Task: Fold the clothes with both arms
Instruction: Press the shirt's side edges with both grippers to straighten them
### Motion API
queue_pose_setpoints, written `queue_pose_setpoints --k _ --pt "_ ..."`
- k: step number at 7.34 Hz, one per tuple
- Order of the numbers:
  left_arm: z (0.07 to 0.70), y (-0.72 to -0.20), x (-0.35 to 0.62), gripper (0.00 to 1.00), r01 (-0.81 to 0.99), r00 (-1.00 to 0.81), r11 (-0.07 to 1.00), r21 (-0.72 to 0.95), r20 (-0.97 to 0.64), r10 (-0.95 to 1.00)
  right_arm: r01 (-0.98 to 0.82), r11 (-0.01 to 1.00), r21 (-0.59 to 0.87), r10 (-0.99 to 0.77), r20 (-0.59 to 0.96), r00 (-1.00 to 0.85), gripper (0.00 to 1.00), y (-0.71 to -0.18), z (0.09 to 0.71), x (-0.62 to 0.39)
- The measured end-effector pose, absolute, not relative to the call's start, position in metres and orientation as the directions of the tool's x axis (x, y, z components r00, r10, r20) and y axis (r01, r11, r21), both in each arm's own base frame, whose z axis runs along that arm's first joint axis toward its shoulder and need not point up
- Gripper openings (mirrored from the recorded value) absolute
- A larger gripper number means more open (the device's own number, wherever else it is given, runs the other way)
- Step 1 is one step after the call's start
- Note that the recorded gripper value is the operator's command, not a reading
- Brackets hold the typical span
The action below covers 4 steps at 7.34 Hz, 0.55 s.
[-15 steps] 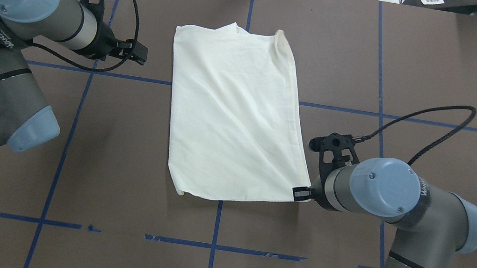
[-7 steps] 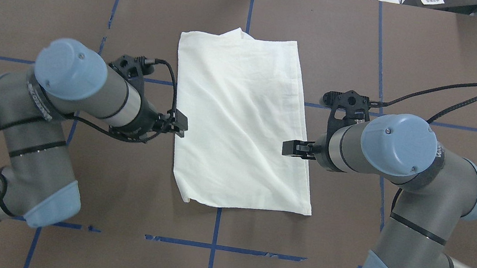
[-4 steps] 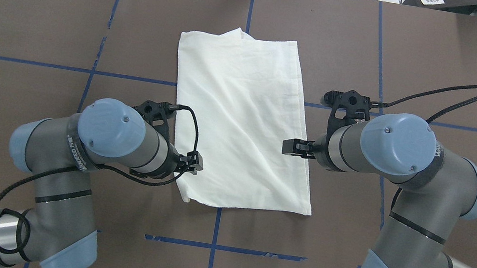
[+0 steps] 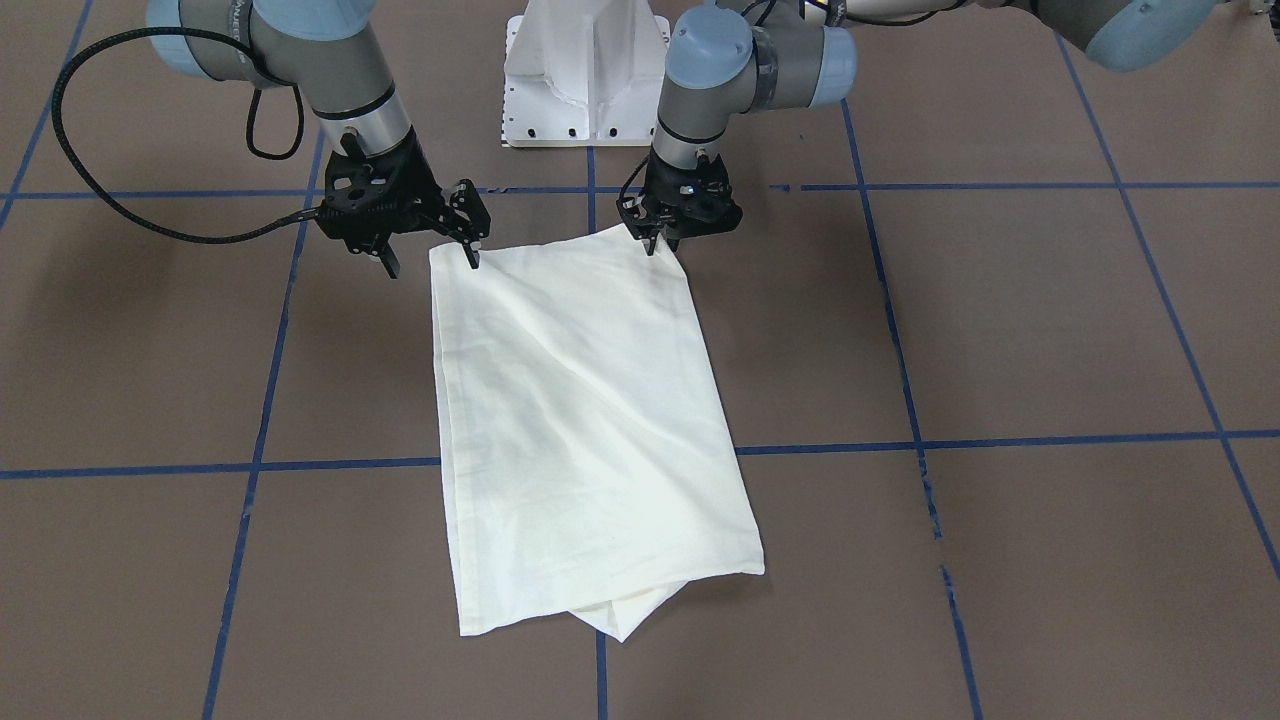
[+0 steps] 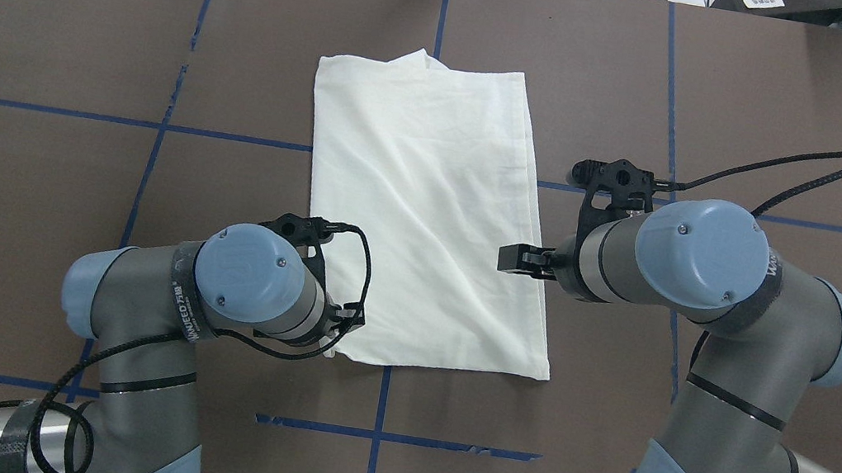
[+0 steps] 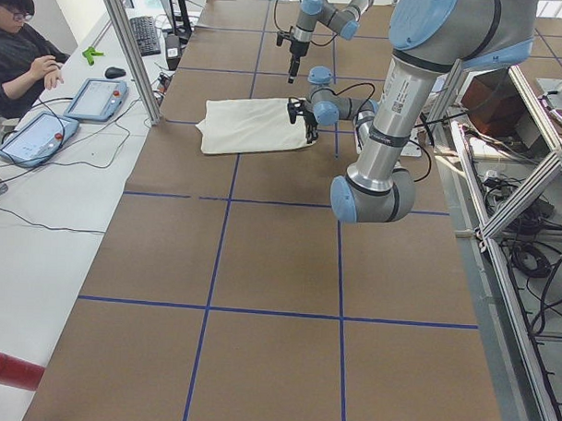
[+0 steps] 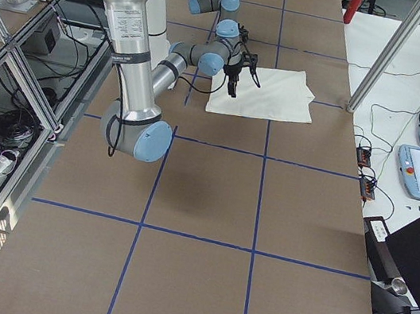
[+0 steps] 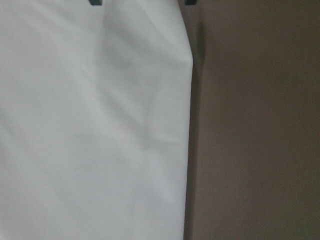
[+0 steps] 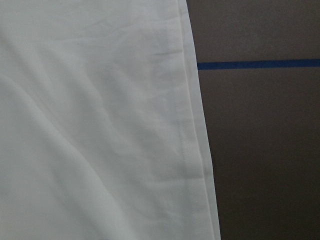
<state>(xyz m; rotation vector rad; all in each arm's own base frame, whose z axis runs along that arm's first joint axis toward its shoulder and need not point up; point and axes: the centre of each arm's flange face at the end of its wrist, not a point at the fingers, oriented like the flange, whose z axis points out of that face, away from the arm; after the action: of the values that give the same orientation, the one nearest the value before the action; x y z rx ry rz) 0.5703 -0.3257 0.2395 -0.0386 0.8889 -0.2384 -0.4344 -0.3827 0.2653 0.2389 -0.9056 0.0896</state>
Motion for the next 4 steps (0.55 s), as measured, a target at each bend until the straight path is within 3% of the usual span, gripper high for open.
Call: queue_pose_setpoints --k 4 --pt "0.2314 -0.3199 0.566 0.3 0.183 0.607 0.974 -0.132 -0.764 -0.218 -0.178 0.97 0.167 -0.023 0.788 0.616 1.0 -0.3831 0.2658 -0.4341"
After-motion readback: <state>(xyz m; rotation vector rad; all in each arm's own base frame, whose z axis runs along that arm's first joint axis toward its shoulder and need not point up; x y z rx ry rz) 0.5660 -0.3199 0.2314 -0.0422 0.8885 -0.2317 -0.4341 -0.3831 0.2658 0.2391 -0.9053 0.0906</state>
